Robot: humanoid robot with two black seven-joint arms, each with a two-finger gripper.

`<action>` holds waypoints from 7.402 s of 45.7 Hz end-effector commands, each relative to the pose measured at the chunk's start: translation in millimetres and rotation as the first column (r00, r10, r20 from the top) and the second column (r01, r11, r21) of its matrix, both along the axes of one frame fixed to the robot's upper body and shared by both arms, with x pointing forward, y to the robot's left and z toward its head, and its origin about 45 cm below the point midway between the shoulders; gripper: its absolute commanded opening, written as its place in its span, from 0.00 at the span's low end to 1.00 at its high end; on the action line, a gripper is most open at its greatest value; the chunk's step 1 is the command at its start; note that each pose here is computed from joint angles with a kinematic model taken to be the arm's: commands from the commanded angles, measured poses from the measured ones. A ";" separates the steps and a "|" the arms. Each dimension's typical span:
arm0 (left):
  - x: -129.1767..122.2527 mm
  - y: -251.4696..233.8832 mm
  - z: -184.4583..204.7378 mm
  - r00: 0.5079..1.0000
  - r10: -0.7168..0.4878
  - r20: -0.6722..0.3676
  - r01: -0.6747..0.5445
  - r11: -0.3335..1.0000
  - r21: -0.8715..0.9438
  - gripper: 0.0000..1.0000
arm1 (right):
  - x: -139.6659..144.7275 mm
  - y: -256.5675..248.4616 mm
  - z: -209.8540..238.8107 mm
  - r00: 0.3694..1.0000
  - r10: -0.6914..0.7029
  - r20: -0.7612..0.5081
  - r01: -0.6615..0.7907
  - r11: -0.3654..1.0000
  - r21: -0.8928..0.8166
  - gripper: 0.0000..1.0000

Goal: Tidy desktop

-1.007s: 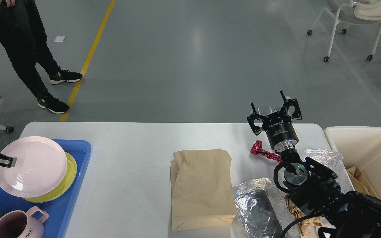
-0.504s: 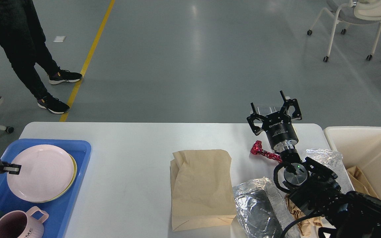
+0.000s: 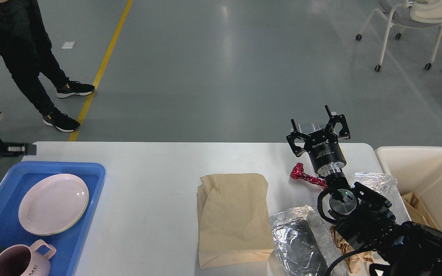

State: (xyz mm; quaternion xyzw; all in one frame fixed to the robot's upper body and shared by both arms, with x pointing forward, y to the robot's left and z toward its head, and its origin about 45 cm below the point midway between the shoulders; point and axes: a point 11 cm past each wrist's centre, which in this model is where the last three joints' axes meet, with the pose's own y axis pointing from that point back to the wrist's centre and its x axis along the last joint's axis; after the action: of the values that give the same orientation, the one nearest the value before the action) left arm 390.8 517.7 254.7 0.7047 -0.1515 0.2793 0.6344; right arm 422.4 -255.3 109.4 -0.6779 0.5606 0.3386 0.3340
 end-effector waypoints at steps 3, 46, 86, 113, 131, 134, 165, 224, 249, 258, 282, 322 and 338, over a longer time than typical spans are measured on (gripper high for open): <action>47.7 -56.1 166.7 0.977 -0.024 0.214 0.085 0.956 -0.281 0.79 | 0.0 0.5 0.0 1.000 0.001 0.000 -0.001 1.000 0.001 1.00; 78.5 -159.3 31.1 0.887 0.439 -0.145 0.082 -0.458 -0.885 0.98 | -0.5 -0.9 -0.8 1.000 -0.001 -0.003 0.001 1.000 -0.003 1.00; 77.6 -156.4 12.0 0.847 0.490 -0.208 0.077 -0.499 -0.863 0.98 | 0.0 0.5 0.0 1.000 0.001 0.000 -0.001 1.000 0.001 1.00; 32.9 -168.2 -95.0 0.757 0.525 -0.390 -0.013 -0.584 -0.811 1.00 | 0.0 0.5 0.0 1.000 0.001 0.000 -0.001 1.000 0.001 1.00; 18.2 -168.8 -115.3 0.732 0.560 -0.387 0.053 -0.613 -0.788 1.00 | 0.0 -0.5 -0.2 1.000 0.000 -0.002 0.000 1.000 -0.004 1.00; 14.8 -168.9 -117.5 0.739 0.551 -0.387 0.051 -0.618 -0.784 1.00 | 0.0 -0.5 -0.3 1.000 0.000 -0.002 0.000 1.000 -0.004 1.00; 9.2 -167.2 -120.1 0.744 0.539 -0.395 0.062 -0.645 -0.762 1.00 | 0.0 -0.5 -0.2 1.000 0.000 -0.002 0.000 1.000 -0.004 1.00; 9.2 -167.1 -120.0 0.744 0.540 -0.395 0.063 -0.645 -0.762 1.00 | 99.9 -61.2 238.3 0.890 -0.071 0.450 0.095 0.995 -0.031 1.00; 9.2 -167.2 -120.1 0.744 0.539 -0.395 0.062 -0.645 -0.762 1.00 | 99.2 -57.6 224.5 0.909 -0.040 0.415 0.086 0.992 -0.094 1.00; 9.2 -167.1 -120.0 0.744 0.540 -0.395 0.063 -0.645 -0.762 1.00 | 79.1 -110.6 184.8 0.936 -0.103 0.336 0.165 0.973 -0.161 1.00; 9.2 -167.2 -120.1 0.744 0.539 -0.395 0.062 -0.645 -0.762 1.00 | 66.9 -115.8 150.8 0.959 -0.099 0.264 0.154 0.968 -0.196 1.00; 9.2 -167.1 -120.0 0.744 0.540 -0.395 0.063 -0.645 -0.762 1.00 | -17.1 -34.6 309.6 0.463 0.243 -0.852 -0.199 -0.909 -0.367 1.00; 9.2 -167.1 -120.0 0.744 0.540 -0.395 0.063 -0.645 -0.762 1.00 | -130.0 -41.9 315.9 0.222 0.386 -0.895 -0.388 -0.807 -0.444 1.00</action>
State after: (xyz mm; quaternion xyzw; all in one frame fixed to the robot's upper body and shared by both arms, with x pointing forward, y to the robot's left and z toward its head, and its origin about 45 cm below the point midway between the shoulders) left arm 400.0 350.6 134.7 -0.2730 0.2871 0.5579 0.7292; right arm 300.9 -293.9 427.3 -0.7939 -0.0048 -0.1024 -0.5994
